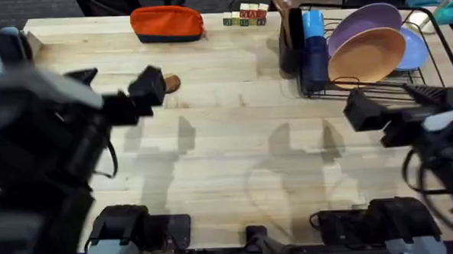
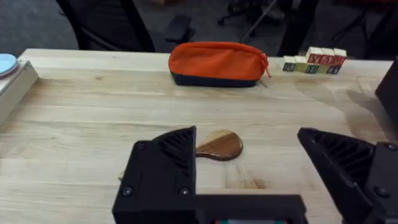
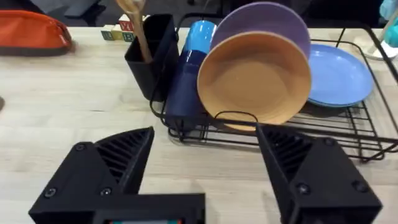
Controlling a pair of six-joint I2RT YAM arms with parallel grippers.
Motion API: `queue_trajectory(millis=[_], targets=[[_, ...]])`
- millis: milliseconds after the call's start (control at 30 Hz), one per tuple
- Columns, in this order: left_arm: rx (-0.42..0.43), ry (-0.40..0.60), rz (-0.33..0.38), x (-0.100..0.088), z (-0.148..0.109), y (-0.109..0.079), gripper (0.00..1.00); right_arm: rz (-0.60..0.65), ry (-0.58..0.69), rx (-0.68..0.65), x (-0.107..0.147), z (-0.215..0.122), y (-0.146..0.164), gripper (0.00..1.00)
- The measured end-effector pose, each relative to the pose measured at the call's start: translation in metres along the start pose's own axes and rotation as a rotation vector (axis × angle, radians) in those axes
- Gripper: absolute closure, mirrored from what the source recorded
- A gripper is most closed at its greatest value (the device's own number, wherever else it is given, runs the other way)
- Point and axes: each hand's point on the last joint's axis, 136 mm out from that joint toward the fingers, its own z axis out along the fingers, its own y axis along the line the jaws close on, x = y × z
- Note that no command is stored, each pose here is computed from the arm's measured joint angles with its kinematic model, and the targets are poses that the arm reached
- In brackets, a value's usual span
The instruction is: Pick up the spoon on the table one by one and put them onto the rack
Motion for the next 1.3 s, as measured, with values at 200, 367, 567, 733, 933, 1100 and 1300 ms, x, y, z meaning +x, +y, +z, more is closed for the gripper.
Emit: queue_trajectory(millis=[200, 367, 567, 733, 933, 1100, 1300], targets=[[0.019, 0.146, 0.001, -0.038, 0.025, -0.007, 0.008, 0.001, 0.096, 0.002, -0.039, -0.004, 0.001, 0.009], [0.04, 0.234, -0.002, -0.071, 0.043, -0.014, 0.007, 0.002, 0.199, 0.005, -0.071, 0.004, 0.002, 0.009], [0.061, 0.319, -0.006, -0.091, 0.058, -0.019, 0.007, 0.003, 0.319, 0.007, -0.1, 0.019, 0.002, 0.009], [0.064, 0.389, 0.004, -0.082, 0.068, -0.02, 0.007, 0.003, 0.358, 0.008, -0.113, 0.035, 0.002, 0.009], [0.082, 0.423, 0.006, -0.074, 0.07, -0.023, 0.007, 0.004, 0.389, 0.009, -0.108, 0.042, 0.002, 0.009], [0.086, 0.423, 0.005, -0.074, 0.07, -0.023, 0.008, 0.004, 0.395, 0.009, -0.107, 0.042, 0.002, 0.009], [0.096, 0.428, 0.053, -0.073, 0.069, -0.023, 0.008, 0.004, 0.407, 0.009, -0.104, 0.041, 0.002, 0.009]])
